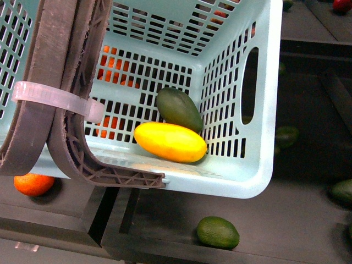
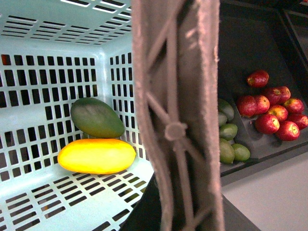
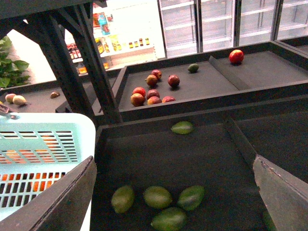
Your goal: Pick mango and avocado into basket
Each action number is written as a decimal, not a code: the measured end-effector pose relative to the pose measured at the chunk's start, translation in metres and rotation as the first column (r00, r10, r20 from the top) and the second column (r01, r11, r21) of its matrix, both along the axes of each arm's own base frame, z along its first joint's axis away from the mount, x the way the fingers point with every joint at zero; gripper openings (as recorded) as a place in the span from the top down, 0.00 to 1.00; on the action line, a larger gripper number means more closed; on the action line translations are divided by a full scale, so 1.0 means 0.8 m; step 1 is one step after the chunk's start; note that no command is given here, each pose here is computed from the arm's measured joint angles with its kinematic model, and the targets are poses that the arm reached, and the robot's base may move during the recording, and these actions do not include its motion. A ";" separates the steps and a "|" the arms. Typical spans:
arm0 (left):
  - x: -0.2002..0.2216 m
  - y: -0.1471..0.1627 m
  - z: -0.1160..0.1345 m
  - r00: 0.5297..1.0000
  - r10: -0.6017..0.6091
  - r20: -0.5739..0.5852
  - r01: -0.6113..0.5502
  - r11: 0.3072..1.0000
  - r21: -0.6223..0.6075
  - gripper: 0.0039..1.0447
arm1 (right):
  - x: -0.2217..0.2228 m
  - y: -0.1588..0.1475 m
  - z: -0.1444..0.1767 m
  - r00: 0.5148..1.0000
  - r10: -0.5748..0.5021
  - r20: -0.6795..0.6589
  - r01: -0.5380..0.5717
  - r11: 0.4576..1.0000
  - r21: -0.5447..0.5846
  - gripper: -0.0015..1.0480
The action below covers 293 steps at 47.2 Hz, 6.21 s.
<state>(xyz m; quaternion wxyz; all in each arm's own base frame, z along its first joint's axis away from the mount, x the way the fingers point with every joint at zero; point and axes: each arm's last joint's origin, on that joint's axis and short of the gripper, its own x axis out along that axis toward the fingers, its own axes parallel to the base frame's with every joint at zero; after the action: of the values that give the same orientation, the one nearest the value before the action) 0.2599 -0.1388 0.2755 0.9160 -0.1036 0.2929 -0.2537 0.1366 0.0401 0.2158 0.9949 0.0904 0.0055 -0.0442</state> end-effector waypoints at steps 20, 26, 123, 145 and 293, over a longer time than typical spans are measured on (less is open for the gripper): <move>0.001 0.001 0.000 1.000 0.008 0.001 -0.008 1.000 0.002 0.95 | -0.020 -0.033 -0.037 0.995 0.096 -0.002 -0.095 0.980 -0.174 0.90; 0.001 0.001 0.000 1.000 0.008 0.000 -0.008 1.000 0.001 0.95 | -0.025 -0.042 -0.041 0.992 0.124 0.001 -0.122 0.977 -0.177 0.98; 0.000 0.000 0.000 1.000 0.008 0.001 -0.008 1.000 0.004 0.95 | -0.049 -0.050 -0.064 0.996 0.089 0.002 -0.087 0.980 -0.179 0.07; 0.000 0.000 -0.001 1.000 -0.006 -0.007 0.006 1.000 -0.006 0.95 | -0.049 -0.050 -0.063 0.996 0.089 0.003 -0.087 0.980 -0.179 0.07; 0.258 0.062 -0.151 0.371 0.703 -0.607 -0.923 0.208 -0.322 0.22 | -0.049 -0.050 -0.064 0.996 0.091 0.001 -0.089 0.980 -0.180 0.07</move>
<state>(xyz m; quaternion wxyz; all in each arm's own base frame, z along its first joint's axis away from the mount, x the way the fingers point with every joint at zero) 0.4660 -0.0894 0.1548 0.7481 -0.5803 0.2361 0.2186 0.0976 0.0001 0.1648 1.0000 0.0001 0.0009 0.0010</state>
